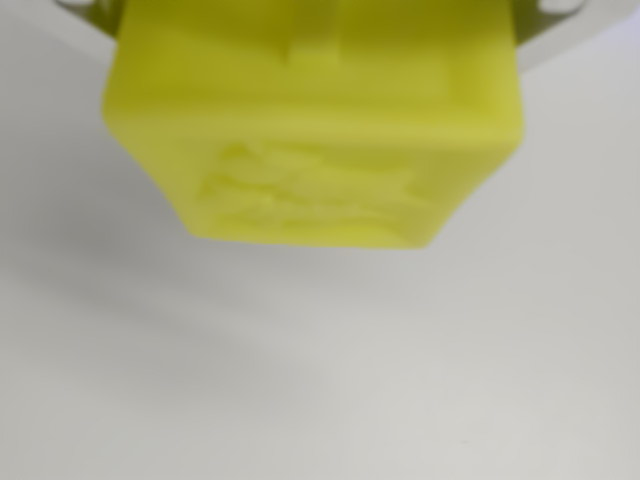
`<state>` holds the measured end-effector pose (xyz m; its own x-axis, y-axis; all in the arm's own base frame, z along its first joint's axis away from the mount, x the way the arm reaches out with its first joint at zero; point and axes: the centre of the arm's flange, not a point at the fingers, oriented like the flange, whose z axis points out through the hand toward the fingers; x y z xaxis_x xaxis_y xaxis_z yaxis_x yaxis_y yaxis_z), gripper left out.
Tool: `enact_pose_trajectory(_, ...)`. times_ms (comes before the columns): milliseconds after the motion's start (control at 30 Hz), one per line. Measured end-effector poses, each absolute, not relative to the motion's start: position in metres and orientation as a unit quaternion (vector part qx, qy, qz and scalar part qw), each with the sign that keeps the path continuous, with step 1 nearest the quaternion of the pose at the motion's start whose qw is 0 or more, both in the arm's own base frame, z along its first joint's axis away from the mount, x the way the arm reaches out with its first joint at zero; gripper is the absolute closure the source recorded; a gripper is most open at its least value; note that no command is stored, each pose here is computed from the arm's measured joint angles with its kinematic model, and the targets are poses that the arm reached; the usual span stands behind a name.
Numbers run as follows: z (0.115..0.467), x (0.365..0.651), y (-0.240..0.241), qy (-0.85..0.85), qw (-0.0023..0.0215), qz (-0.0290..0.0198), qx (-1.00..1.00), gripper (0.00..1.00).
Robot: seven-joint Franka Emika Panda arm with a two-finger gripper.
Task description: Pick yellow cube
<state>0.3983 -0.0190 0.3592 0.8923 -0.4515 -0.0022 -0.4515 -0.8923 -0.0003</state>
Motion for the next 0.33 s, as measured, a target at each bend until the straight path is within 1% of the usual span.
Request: enact_pose_trajectory(333,0.3626,0.3983,-0.0190,0.232,0.0004,0.0010,-0.973,1.00)
